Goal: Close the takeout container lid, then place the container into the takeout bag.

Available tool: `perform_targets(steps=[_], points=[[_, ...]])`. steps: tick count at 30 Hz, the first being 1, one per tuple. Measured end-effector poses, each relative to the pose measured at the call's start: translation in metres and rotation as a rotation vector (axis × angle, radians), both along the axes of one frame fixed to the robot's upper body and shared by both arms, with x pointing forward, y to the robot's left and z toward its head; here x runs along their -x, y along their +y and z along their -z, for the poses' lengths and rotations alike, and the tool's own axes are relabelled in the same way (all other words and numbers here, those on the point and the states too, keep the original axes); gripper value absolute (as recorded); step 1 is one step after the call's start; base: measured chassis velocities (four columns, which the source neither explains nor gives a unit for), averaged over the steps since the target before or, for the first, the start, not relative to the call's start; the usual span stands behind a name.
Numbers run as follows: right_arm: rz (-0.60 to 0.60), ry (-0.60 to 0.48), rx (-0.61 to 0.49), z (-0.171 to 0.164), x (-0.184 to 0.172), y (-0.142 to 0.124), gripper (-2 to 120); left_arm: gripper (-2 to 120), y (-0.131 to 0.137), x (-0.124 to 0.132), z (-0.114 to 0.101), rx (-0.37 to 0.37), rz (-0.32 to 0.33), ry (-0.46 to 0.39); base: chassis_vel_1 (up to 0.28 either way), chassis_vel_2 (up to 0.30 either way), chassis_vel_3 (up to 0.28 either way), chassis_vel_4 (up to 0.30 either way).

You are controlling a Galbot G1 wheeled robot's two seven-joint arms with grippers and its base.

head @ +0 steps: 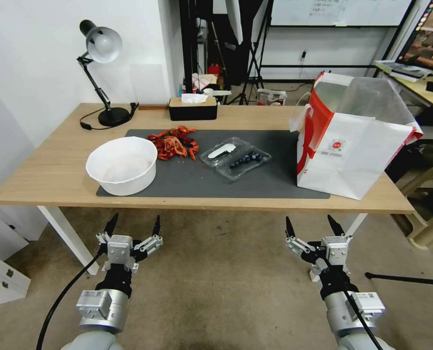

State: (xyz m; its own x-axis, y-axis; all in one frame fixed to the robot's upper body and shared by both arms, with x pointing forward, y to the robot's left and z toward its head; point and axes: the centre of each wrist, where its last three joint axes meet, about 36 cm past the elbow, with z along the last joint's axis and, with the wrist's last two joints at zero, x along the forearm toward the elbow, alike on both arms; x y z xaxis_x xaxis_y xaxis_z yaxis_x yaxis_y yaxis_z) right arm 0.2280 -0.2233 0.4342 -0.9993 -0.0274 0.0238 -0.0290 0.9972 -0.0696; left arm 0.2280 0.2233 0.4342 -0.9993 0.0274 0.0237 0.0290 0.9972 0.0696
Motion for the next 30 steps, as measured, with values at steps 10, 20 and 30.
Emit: perform_targets(steps=[10, 20, 30], points=[[0.000, 0.000, 0.000, 0.000, 0.000, 0.000, 100, 100, 0.000, 0.000, 0.000, 0.000, 0.000, 0.000, 0.000, 0.000, 0.000, 0.000], [-0.101, 0.161, -0.053, -0.030, 0.030, -0.001, 100, 100, -0.009, -0.001, -0.016, 0.100, -0.029, 0.065, 0.000, 0.000, 0.000, 0.000], [-0.093, 0.168, -0.056, -0.031, 0.032, -0.002, 100, 100, -0.029, 0.005, -0.056, 0.279, -0.028, 0.273, 0.000, 0.000, 0.000, 0.000]])
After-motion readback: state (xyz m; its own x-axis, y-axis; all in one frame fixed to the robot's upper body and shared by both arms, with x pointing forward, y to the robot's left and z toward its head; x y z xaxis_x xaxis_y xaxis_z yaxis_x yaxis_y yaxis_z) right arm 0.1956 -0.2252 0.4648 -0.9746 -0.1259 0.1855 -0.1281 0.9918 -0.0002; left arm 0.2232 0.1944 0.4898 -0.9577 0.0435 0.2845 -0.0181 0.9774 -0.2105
